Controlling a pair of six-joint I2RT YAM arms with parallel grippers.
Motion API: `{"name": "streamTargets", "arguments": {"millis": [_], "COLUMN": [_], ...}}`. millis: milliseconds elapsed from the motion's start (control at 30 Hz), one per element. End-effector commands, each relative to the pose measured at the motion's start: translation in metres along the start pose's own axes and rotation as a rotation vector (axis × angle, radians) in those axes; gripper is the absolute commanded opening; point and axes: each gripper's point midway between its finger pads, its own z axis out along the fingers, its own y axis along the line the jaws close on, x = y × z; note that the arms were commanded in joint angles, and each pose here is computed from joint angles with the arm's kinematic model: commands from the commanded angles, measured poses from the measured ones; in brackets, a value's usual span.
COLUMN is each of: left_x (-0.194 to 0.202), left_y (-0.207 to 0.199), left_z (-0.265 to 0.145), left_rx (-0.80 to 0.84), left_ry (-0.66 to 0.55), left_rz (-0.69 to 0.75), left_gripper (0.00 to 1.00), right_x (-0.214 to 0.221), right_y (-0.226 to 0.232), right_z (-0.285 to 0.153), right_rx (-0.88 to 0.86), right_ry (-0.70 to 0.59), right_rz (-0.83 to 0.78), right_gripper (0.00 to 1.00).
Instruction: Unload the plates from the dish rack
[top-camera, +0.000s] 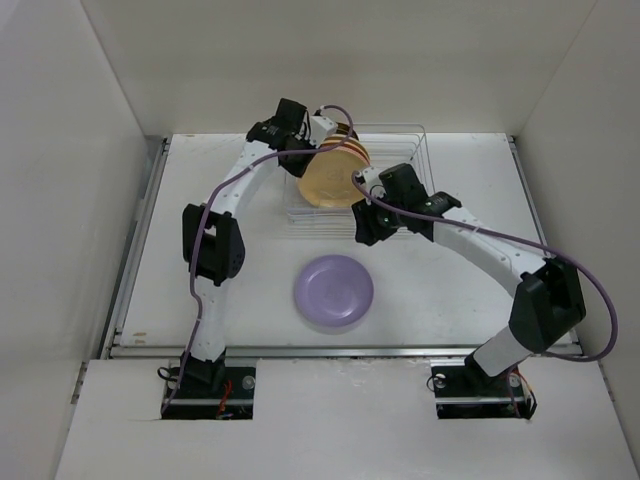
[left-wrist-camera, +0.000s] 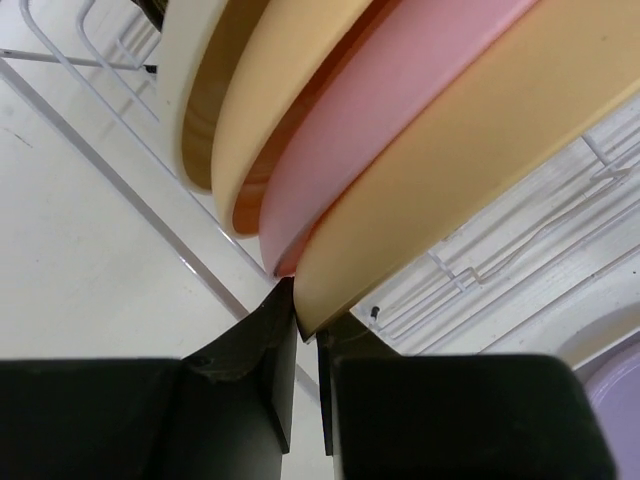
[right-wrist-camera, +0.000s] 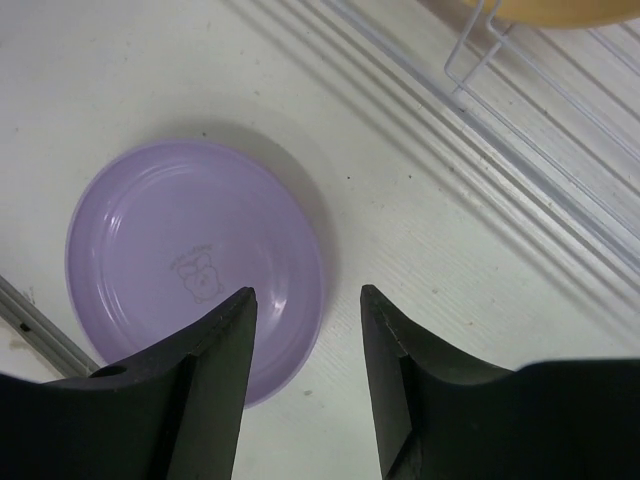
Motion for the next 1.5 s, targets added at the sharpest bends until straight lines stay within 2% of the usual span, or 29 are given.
{"name": "streamTargets", "arguments": {"millis": [0, 167, 233, 467, 533, 867, 933, 1000, 1033, 1067, 1167, 1267, 1333, 1467], "left_x": [-0.019, -0.047, -0.052, -0.054, -0.049, -0.021, -0.018, -0.016, -0.013, -0.01, -0.014, -0.011, -0.011, -0.012], "left_y": [-0.007, 0.003, 0.004, 0.0, -0.005, -0.001, -0.001, 0.003, -0.002, -0.003, 0.004, 0.0, 0.001, 0.001], "left_z": [-0.034, -0.071, -0.078, -0.099, -0.1, -0.064, -0.06, -0.055, -0.052, -0.05, -0.05, -0.045, -0.045, -0.047], "left_rx": [0.033, 0.019, 0.015, 0.053, 0.073, 0.053, 0.038, 0.015, 0.025, 0.028, -0.001, -0.001, -0.001, -0.005], "left_ry": [-0.042, -0.134, -0.148, -0.166, -0.152, -0.07, -0.056, -0.051, -0.041, -0.032, -0.044, -0.034, -0.033, -0.042], "left_rz": [-0.051, -0.071, -0.079, -0.124, -0.127, -0.105, -0.078, -0.069, -0.055, -0.056, -0.043, -0.026, -0.017, -0.016], "left_gripper": [0.0, 0.0, 0.0, 0.0, 0.0, 0.0, 0.0, 0.0, 0.0, 0.0, 0.0, 0.0, 0.0, 0.0], "right_x": [-0.025, -0.048, -0.056, -0.064, -0.071, -0.074, -0.087, -0.101, -0.119, -0.125, -0.16, -0.17, -0.182, -0.195], "right_y": [0.003, 0.006, 0.005, -0.001, 0.002, -0.016, -0.038, -0.052, -0.063, -0.071, -0.078, -0.093, -0.106, -0.109], "right_z": [-0.017, -0.032, -0.036, -0.047, -0.056, -0.051, -0.057, -0.063, -0.073, -0.066, -0.067, -0.037, -0.025, -0.007], "right_rx": [0.009, 0.018, 0.027, 0.061, 0.058, 0.124, 0.211, 0.265, 0.29, 0.3, 0.283, 0.293, 0.31, 0.268], "right_ry": [-0.063, -0.13, -0.164, -0.205, -0.238, -0.263, -0.326, -0.39, -0.459, -0.464, -0.503, -0.458, -0.455, -0.448], "right_rz": [-0.003, -0.007, -0.004, 0.008, 0.012, 0.064, 0.099, 0.13, 0.137, 0.144, 0.112, 0.078, 0.052, -0.016], "right_gripper": [0.52, 0.52, 0.55, 0.55, 0.58, 0.58, 0.58, 0.66, 0.68, 0.69, 0.69, 0.69, 0.67, 0.54]}}
